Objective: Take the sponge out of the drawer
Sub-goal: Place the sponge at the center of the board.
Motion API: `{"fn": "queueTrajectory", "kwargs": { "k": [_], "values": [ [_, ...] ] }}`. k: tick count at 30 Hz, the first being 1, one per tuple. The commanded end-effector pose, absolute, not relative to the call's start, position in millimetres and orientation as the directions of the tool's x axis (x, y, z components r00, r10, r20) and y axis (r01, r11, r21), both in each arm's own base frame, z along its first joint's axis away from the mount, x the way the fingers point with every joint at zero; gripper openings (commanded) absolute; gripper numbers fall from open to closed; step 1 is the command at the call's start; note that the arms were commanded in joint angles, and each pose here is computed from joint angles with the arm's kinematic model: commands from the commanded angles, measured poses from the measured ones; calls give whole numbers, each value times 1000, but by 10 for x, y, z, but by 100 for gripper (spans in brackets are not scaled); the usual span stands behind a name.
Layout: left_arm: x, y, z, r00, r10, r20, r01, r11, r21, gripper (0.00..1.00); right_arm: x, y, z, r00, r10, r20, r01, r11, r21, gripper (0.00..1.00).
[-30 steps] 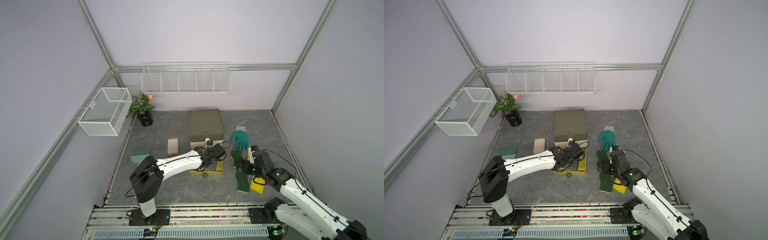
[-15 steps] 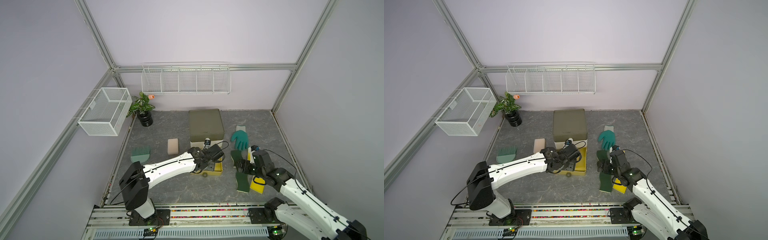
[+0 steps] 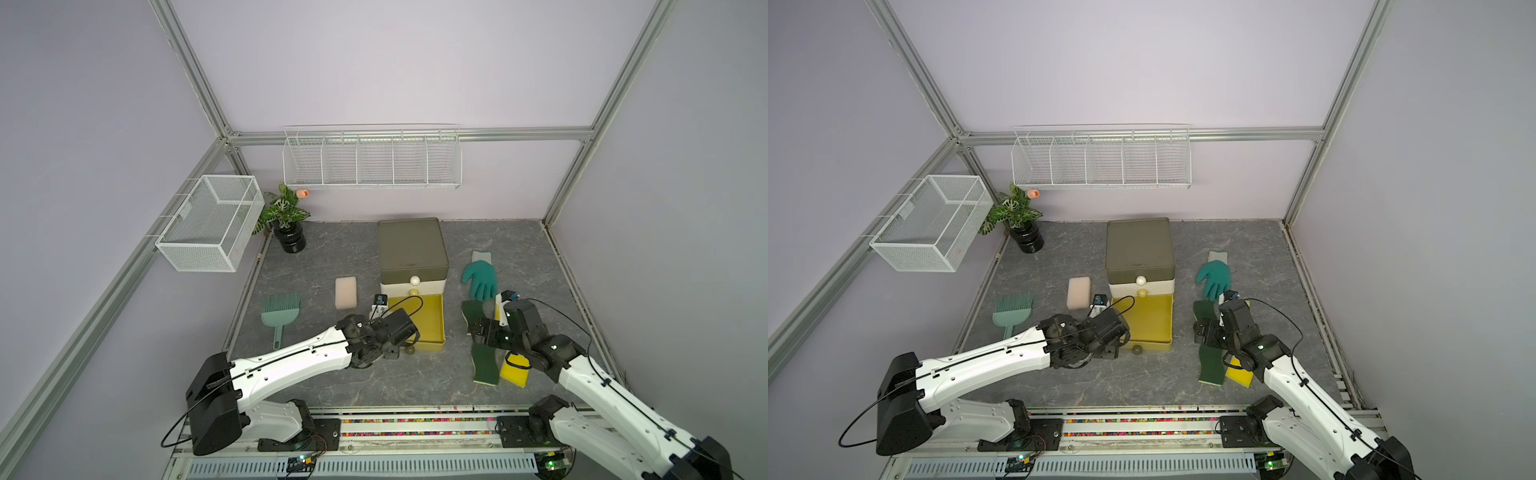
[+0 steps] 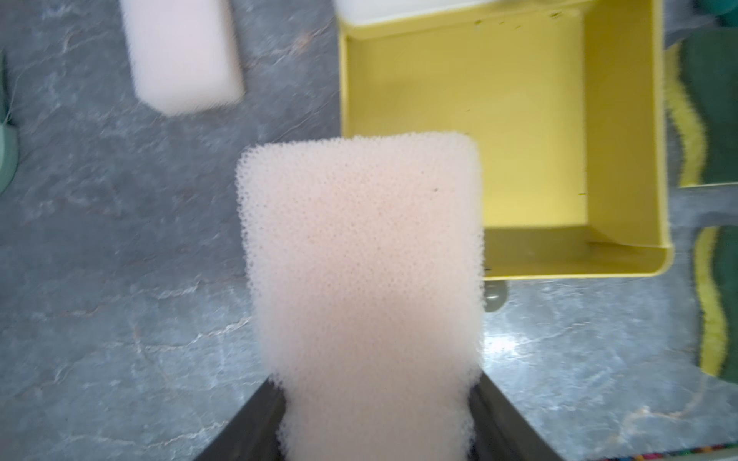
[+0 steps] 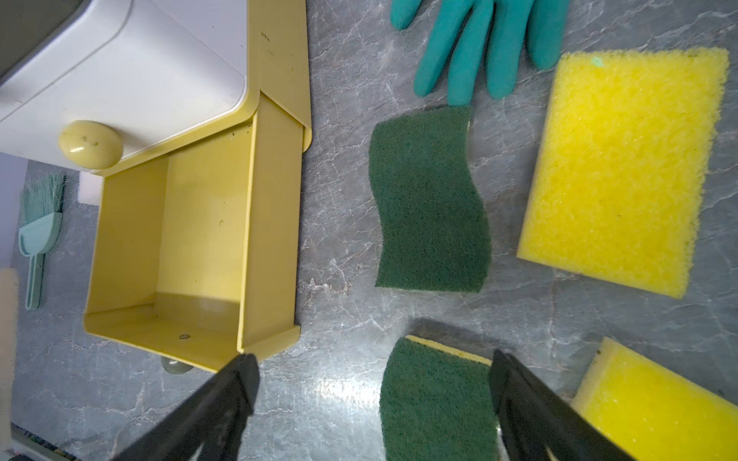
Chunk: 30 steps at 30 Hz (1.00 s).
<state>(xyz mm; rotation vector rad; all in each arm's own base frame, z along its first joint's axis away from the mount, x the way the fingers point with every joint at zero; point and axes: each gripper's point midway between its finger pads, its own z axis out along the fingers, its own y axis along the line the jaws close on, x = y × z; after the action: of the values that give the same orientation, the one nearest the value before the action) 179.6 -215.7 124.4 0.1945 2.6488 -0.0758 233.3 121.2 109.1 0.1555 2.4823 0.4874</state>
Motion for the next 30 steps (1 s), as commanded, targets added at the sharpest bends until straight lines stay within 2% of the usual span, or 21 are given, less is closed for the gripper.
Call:
{"fn": "queueTrajectory", "kwargs": {
  "k": [1,11,30],
  "values": [
    [1793,-1950,1205,-867,89,-490,93,996,16,65,2340,1226,1067,-815,212,-540,-12,924,382,96],
    [1913,-1533,930,-886,8,-464,4,1000,10,66,2335,1223,1055,-815,213,-539,-12,923,384,96],
    [1975,-1237,450,-940,53,-337,29,997,76,68,2322,1219,1049,-817,208,-537,-14,925,380,96]
  ]
}}
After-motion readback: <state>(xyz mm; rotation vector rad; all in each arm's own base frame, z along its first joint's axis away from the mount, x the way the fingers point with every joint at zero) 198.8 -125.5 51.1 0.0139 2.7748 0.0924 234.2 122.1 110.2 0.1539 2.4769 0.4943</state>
